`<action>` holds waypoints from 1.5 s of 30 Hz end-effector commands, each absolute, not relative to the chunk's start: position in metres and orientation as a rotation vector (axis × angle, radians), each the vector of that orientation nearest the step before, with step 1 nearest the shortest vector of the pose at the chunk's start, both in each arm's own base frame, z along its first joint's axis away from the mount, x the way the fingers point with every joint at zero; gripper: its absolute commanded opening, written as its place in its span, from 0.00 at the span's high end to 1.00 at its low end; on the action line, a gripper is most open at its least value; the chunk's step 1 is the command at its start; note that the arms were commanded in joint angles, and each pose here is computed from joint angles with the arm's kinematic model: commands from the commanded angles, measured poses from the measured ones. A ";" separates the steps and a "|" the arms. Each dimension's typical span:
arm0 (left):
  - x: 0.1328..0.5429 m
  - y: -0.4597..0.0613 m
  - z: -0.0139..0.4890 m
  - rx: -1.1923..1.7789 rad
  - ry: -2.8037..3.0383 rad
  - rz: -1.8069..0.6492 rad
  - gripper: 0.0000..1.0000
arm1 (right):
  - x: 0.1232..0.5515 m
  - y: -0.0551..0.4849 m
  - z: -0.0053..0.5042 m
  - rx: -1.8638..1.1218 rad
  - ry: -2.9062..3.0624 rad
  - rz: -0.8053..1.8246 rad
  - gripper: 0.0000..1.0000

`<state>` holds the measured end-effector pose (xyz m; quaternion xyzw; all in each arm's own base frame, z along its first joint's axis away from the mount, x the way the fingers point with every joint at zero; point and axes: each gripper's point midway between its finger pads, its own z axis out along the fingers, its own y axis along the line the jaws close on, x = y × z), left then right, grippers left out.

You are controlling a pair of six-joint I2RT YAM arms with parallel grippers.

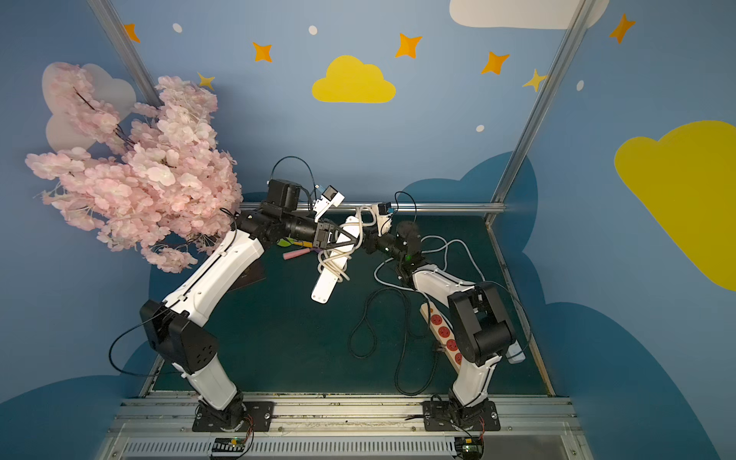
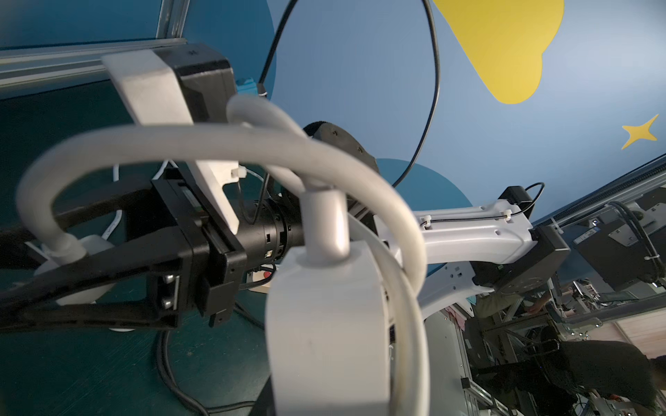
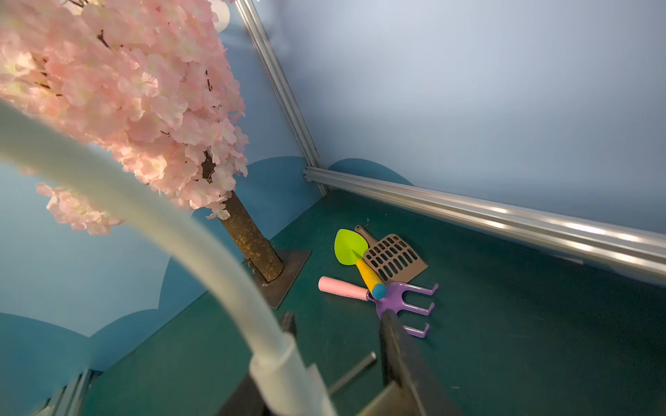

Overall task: Wrap the cord around the power strip
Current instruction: Place the power strip at the center of the board.

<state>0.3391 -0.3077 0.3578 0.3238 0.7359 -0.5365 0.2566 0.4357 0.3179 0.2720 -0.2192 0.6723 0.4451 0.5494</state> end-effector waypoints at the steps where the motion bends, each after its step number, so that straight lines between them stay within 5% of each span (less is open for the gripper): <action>1: 0.333 -0.298 0.386 0.891 1.889 -1.450 0.98 | 0.425 0.317 0.284 -0.543 1.550 1.068 0.80; 5: 0.340 -0.285 0.373 0.828 1.925 -1.395 0.97 | 0.411 0.314 0.274 -0.565 1.596 1.070 1.00; 17: 0.371 -0.233 0.285 0.603 2.173 -0.998 0.97 | 0.358 0.317 0.212 -0.631 1.830 1.104 1.00; 26: 0.405 -0.186 0.212 0.391 2.279 -0.652 0.97 | 0.293 0.387 0.180 -0.812 2.001 1.195 1.00; 34: 0.412 -0.106 0.118 0.279 2.543 -0.036 0.98 | 0.291 0.459 0.136 -0.779 2.270 1.329 1.00; 45: 0.388 -0.048 0.047 0.240 2.810 0.322 0.98 | 0.288 0.539 0.098 -0.495 2.446 1.631 1.00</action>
